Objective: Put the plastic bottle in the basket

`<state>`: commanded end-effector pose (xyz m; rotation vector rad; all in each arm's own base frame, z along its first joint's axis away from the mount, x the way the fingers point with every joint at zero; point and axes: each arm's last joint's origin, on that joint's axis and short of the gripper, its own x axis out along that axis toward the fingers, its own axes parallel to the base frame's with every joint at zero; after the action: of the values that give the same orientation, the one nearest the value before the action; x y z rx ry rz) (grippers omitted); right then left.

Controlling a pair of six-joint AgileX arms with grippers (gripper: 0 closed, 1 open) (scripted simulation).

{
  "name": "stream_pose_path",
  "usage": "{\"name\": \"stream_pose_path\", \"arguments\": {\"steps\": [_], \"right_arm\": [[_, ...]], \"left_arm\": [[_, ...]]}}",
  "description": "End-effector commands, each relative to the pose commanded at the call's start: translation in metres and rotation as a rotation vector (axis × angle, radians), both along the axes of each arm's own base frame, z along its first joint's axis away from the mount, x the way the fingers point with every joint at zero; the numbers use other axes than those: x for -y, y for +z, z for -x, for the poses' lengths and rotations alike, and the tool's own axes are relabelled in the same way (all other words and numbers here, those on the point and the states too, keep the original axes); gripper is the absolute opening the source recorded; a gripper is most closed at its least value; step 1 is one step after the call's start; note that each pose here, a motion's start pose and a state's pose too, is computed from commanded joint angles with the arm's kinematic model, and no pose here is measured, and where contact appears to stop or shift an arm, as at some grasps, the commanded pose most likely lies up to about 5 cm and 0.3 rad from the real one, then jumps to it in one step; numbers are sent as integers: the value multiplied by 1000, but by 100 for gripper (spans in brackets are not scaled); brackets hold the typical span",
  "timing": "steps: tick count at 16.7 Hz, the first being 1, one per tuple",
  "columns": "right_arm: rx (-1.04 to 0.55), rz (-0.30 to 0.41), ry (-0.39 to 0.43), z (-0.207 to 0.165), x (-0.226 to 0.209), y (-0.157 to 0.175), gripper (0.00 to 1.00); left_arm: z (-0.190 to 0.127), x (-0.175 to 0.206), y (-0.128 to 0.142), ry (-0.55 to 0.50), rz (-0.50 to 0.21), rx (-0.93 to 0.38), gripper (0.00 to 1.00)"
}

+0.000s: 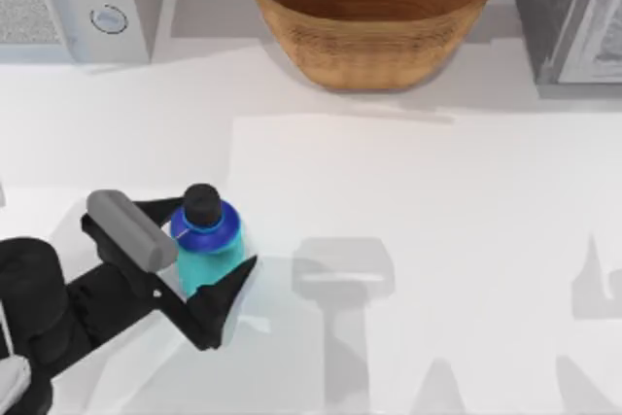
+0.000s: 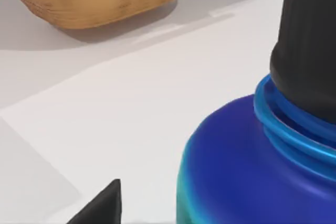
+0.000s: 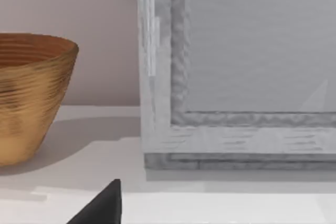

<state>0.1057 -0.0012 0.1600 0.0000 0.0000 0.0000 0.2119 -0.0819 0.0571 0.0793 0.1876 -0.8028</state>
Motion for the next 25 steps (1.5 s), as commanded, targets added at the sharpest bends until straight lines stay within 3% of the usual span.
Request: {"name": "stream_pose_path", "arguments": {"steps": [4,17,25], "right_arm": [[0,0,0,0,0,0,100],[0,0,0,0,0,0,100],[0,0,0,0,0,0,100]], "left_arm": [[-1,1,0,0,0,0,100],[-1,1,0,0,0,0,2],[-1,1,0,0,0,0,0]]}}
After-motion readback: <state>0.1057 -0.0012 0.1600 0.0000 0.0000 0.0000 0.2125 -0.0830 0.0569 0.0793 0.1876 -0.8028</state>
